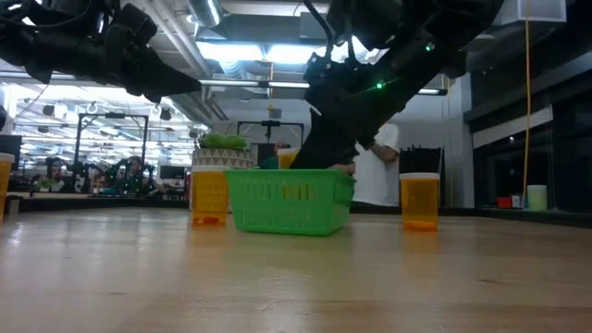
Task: Pick and place pill bottles into a basket
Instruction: Put the orange pill bottle into the green basket
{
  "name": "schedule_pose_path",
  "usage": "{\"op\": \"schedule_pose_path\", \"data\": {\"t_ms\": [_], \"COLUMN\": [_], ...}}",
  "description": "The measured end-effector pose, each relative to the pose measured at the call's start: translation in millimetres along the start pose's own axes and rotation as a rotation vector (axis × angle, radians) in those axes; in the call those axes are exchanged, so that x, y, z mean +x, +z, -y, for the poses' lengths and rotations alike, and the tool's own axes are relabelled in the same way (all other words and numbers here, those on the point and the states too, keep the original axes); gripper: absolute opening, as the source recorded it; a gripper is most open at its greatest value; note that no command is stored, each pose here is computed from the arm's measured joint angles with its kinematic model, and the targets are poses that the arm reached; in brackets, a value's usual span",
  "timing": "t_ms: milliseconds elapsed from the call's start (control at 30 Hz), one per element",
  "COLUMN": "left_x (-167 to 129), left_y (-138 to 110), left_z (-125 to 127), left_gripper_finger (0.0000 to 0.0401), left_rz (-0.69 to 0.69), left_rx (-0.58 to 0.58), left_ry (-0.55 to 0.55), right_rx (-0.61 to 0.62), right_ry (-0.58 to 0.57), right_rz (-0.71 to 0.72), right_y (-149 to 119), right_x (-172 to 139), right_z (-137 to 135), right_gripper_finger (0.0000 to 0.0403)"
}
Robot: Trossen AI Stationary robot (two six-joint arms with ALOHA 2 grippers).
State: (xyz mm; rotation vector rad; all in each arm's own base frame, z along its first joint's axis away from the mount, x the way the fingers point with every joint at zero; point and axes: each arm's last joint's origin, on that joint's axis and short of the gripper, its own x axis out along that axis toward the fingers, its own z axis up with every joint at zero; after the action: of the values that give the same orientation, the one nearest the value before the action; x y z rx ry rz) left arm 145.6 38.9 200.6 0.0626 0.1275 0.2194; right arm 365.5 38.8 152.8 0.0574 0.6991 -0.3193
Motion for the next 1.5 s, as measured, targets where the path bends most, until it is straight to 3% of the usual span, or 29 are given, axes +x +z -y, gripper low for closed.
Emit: {"op": "schedule_pose_path", "data": {"t_ms": [1300, 1500], "left_x": [0, 0], "left_y": [0, 0], "left_z": [0, 0], "left_gripper_finger": [0.0005, 0.0008], "left_rz": [-0.003, -0.003], "left_rx": [-0.017, -0.017], "left_ry": [0.000, 0.000], "right_rx": [0.007, 0.005], "right_ry": [-0.022, -0.022], "right_rz": [-0.011, -0.011], "right_y": [-6, -6], "right_x": [14, 14], "right_z": [6, 6], "right_gripper_finger": [0.0196, 0.0217]}}
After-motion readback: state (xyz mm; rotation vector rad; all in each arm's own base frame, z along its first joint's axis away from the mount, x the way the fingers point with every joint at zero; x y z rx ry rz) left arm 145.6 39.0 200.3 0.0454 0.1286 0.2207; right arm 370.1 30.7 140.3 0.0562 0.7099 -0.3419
